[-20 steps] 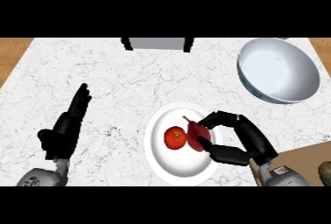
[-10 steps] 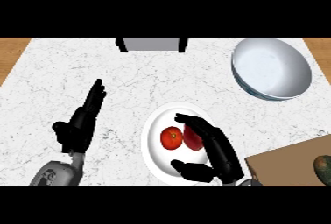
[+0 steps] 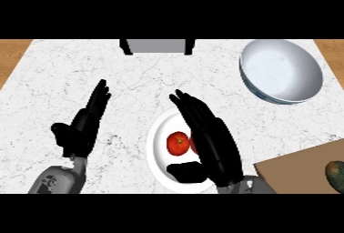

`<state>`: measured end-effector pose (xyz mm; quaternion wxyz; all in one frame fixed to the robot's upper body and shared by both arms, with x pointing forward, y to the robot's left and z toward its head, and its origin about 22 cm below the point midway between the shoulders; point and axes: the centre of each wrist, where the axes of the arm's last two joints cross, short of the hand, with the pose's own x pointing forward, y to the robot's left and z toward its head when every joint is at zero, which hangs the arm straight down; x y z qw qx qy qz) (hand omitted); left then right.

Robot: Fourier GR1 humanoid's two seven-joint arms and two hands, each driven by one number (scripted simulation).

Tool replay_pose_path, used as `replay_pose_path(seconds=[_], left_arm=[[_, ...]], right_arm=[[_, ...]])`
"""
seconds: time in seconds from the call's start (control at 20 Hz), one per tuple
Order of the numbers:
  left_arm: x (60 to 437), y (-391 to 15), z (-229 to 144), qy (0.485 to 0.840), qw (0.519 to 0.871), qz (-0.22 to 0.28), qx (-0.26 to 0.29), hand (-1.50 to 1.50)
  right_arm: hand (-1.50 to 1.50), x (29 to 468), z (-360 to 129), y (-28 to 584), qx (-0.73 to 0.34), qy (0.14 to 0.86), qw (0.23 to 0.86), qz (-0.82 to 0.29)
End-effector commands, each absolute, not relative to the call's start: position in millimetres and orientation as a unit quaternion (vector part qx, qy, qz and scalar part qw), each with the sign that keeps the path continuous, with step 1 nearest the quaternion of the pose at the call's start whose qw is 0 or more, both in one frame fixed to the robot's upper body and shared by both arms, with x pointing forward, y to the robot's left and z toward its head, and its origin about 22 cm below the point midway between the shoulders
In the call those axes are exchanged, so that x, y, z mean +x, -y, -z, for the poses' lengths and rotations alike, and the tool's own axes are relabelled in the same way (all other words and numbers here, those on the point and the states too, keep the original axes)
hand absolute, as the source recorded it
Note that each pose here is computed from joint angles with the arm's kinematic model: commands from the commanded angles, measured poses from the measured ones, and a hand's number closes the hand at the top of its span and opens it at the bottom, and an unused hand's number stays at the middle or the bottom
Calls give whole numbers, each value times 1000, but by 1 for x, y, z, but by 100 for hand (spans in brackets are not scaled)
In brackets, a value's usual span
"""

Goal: Pick the pear from the plate and place it in the bowl

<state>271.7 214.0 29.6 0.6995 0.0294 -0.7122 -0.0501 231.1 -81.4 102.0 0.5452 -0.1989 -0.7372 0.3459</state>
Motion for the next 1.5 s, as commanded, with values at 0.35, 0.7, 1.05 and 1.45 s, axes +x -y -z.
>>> replay_pose_path(seconds=[0.35,0.7,1.05,1.45], left_arm=[[266,-215,-37,713,699,54,26,0],[255,-225,-14,716,695,60,27,0],[275,-210,-40,714,698,49,31,0],[274,-225,-36,715,696,55,33,0]], right_arm=[[-150,259,-138,43,-260,578,642,-431],[-150,280,-120,63,-253,510,682,-459],[-150,273,-89,73,-224,504,692,-466],[-150,258,-111,75,-180,547,700,-423]])
